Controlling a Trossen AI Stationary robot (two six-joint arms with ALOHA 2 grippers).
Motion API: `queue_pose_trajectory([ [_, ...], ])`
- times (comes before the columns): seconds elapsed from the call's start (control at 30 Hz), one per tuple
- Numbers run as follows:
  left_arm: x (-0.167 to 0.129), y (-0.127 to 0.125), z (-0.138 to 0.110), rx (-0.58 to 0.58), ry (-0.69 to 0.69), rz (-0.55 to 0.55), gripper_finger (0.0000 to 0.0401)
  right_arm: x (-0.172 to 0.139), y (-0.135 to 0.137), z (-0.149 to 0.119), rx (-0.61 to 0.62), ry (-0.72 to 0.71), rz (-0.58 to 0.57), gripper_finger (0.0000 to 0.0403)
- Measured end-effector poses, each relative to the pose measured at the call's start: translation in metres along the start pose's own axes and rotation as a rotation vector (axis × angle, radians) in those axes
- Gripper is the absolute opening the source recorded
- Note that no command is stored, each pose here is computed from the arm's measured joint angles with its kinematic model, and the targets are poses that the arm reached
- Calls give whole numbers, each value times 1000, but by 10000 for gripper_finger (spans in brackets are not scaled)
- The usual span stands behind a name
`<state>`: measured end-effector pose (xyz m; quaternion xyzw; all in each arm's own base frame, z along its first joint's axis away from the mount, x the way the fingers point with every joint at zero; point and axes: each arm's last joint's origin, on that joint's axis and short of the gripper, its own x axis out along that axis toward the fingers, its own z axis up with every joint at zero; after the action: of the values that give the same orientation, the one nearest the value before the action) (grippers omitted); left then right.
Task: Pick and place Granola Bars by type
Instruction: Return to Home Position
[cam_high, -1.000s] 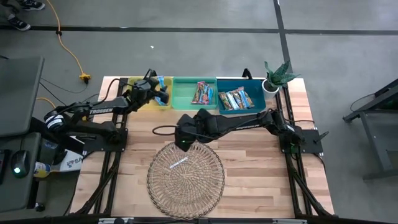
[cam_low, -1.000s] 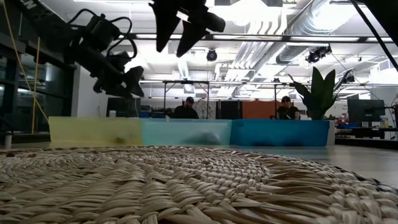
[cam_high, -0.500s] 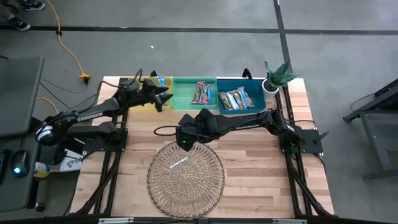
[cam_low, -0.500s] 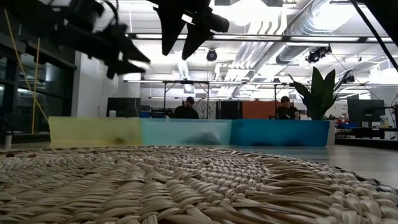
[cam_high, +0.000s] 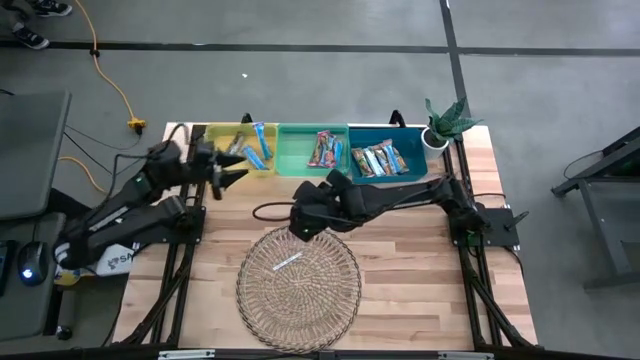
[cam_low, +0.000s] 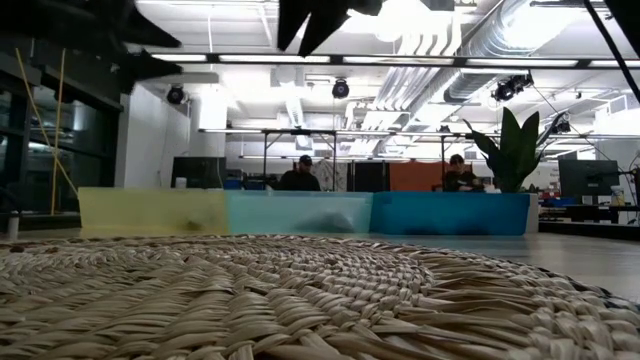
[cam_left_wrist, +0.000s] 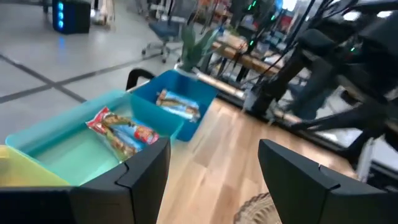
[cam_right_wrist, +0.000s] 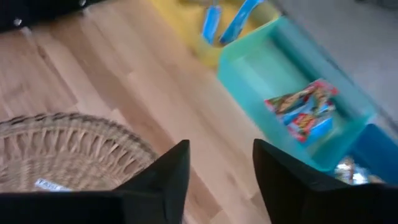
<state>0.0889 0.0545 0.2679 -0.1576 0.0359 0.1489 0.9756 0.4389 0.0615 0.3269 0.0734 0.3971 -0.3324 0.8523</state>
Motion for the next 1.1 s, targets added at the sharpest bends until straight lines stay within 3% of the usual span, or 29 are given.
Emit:
queue_pose_trajectory([
  [0.3,-56,-18,-12,-29,-138,-43,241,-27,-25,2,6,-25,-117,95],
  [0.43,-54,-18,-18,-65,-34,-60,241,-41,-35,-1,4,-40,-164,64],
  [0.63,-56,-22,-16,-69,-37,-155,241,-59,-62,-27,84,-85,-190,5],
  [0.73,-57,-23,-15,-71,-39,-183,241,-64,-81,-52,183,-141,-143,8],
  [0.9,-56,-23,-15,-69,-38,-199,237,-69,-117,-99,353,-250,42,2],
  [1.1,-55,-23,-16,-63,-43,-210,190,-65,-149,-143,458,-402,220,0],
])
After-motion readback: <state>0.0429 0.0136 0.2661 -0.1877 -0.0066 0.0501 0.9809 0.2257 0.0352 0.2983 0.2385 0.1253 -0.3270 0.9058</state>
